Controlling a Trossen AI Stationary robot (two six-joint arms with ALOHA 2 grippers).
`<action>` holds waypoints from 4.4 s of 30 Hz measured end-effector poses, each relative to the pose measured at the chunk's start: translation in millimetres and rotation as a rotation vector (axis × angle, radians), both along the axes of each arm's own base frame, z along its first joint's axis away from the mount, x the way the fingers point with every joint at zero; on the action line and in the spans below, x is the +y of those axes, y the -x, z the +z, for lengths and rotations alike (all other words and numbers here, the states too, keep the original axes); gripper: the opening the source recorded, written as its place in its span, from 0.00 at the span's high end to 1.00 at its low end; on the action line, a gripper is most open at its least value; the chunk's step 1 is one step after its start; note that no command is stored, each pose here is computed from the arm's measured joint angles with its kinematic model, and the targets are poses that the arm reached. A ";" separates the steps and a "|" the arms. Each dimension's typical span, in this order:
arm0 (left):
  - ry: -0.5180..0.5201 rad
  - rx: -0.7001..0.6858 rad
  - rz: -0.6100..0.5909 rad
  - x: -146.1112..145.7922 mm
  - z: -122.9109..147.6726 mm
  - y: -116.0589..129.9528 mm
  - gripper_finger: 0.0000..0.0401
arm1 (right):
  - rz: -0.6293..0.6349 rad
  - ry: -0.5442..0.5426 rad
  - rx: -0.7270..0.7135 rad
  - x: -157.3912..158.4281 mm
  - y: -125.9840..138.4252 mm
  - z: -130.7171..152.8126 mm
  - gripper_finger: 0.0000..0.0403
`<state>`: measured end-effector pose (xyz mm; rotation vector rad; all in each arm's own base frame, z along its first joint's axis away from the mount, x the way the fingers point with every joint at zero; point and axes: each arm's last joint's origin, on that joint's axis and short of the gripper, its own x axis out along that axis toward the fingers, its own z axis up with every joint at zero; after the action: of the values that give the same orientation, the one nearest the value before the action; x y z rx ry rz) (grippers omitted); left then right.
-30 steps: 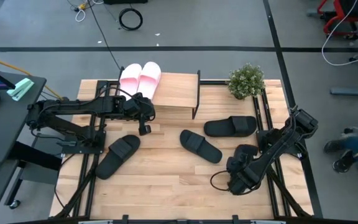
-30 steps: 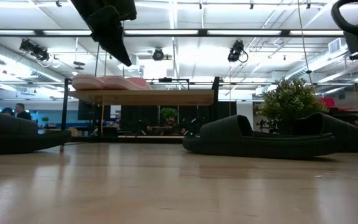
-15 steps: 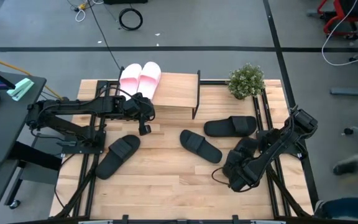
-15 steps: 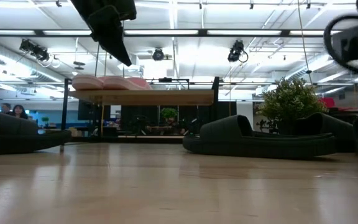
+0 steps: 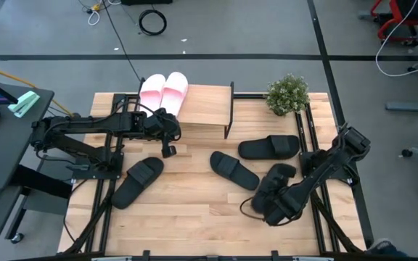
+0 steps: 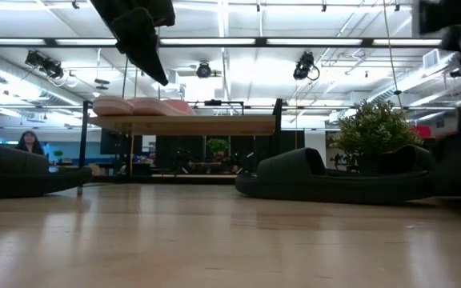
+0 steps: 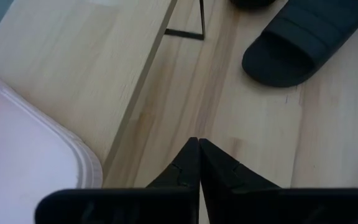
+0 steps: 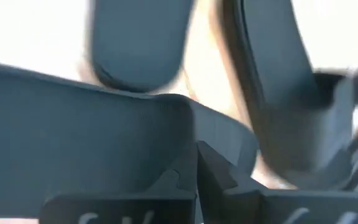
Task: Pick and place slides into the shelf
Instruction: Put the black slide on the shelf
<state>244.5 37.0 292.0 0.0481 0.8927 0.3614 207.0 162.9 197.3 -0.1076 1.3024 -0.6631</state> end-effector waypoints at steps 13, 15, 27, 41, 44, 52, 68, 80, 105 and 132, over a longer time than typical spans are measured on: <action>0.108 0.009 0.134 -2.8 -3.8 5.1 0.97 | 0.487 0.442 -0.267 7.3 -60.6 95.2 0.99; 0.104 0.012 0.116 -6.1 -3.8 4.7 0.98 | 0.511 0.526 -0.230 -3.9 -71.6 104.3 1.00; 0.092 0.029 0.027 -23.4 -2.4 6.0 0.94 | 0.504 0.660 -0.030 -138.3 -150.7 130.5 1.00; 0.091 0.110 0.005 -29.5 -6.5 12.2 0.95 | 0.534 0.625 -0.004 -272.4 -153.4 139.4 1.00; 0.091 0.110 0.005 -29.5 -6.5 12.2 0.94 | 0.559 0.601 0.000 -279.1 -151.5 135.4 1.00; 0.105 0.103 0.026 -29.5 -6.6 12.2 0.98 | 0.606 0.557 -0.015 -285.2 -149.4 133.5 1.00; 0.120 0.096 0.048 -29.4 -6.7 12.2 0.96 | 0.602 0.452 -0.095 -301.6 -142.9 130.0 0.99; 0.120 0.096 0.048 -29.4 -6.8 12.2 0.95 | 0.585 0.373 -0.070 -310.6 -134.4 123.6 0.98; 0.097 0.267 0.023 -29.4 -13.5 25.9 0.95 | 0.531 0.446 -0.080 -287.8 -143.9 125.7 0.81; 0.189 0.435 -0.203 -123.9 -20.3 60.1 0.72 | 0.614 0.087 -0.431 -124.0 -114.6 158.0 0.82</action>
<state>184.4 -86.9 271.7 0.0436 1.3366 0.0730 321.6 38.9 355.3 -0.3962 0.7617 -0.1941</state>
